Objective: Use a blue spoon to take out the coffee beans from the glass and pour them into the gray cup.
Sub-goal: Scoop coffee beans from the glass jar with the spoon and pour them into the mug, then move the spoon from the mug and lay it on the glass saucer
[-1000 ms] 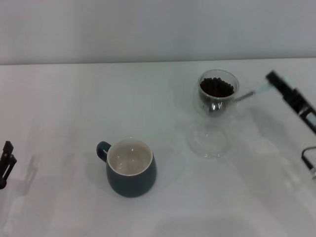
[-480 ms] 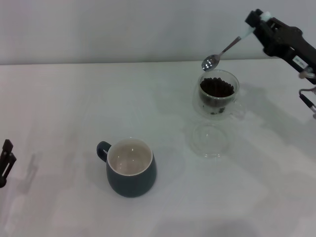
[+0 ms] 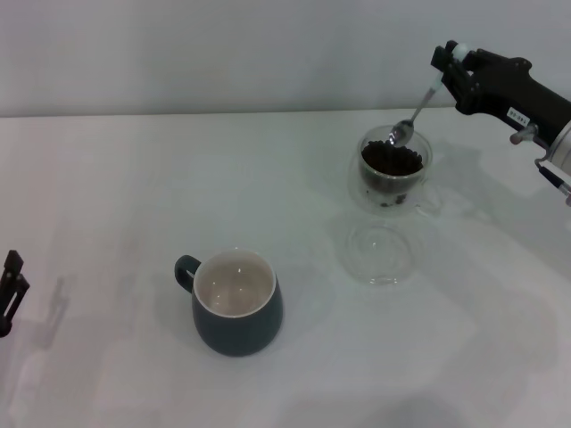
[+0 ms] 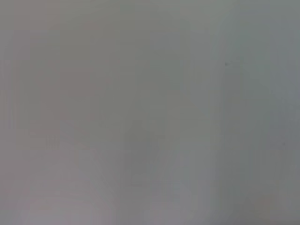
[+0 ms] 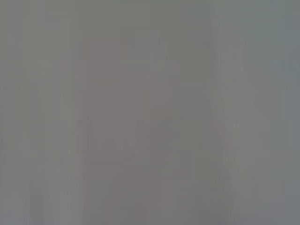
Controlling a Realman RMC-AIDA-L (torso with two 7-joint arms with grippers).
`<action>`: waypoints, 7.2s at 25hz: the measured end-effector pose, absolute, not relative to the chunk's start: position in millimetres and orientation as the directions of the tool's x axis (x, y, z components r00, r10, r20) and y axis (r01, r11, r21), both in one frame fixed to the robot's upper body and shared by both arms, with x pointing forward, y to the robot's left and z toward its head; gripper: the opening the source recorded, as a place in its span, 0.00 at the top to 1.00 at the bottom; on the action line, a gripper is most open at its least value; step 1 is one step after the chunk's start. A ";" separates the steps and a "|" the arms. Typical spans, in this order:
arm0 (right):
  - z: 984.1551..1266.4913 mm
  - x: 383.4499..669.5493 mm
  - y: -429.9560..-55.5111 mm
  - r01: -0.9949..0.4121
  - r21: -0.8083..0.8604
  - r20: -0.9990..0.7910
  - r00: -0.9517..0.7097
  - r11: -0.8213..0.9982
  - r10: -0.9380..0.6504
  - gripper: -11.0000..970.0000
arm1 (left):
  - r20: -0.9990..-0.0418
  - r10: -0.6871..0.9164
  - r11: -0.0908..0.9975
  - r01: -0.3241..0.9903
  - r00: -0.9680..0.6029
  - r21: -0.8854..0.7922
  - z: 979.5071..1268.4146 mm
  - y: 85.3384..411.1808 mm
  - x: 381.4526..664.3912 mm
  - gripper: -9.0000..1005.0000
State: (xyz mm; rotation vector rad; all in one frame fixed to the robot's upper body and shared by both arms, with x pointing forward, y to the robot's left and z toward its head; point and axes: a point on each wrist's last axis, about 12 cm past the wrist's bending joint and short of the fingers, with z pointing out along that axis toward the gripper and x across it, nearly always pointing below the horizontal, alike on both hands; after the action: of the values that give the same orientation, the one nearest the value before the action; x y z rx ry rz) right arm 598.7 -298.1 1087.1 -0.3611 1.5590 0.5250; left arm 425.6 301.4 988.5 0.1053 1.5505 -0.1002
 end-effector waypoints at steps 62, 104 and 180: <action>1042.4 588.5 -316.1 -0.018 0.834 -0.528 -0.321 0.552 0.786 0.80 | -1.000 0.023 0.991 0.134 0.016 0.025 989.1 305.1 429.2 0.19; 1051.4 556.2 -271.9 -0.207 0.950 -0.311 -0.549 0.234 0.776 0.77 | -1.000 0.021 0.991 0.130 0.023 0.024 990.7 304.7 433.8 0.19; 1011.4 509.7 -308.1 -0.259 0.658 -0.745 -0.359 0.707 0.561 0.73 | -1.000 0.014 0.989 0.148 0.028 0.018 994.0 297.2 449.7 0.19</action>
State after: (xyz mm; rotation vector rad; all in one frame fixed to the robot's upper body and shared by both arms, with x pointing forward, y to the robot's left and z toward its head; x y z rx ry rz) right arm 509.7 -308.1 1011.4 0.2421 1.7409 0.8698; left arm 449.7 297.2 994.0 0.1289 1.5408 -0.1041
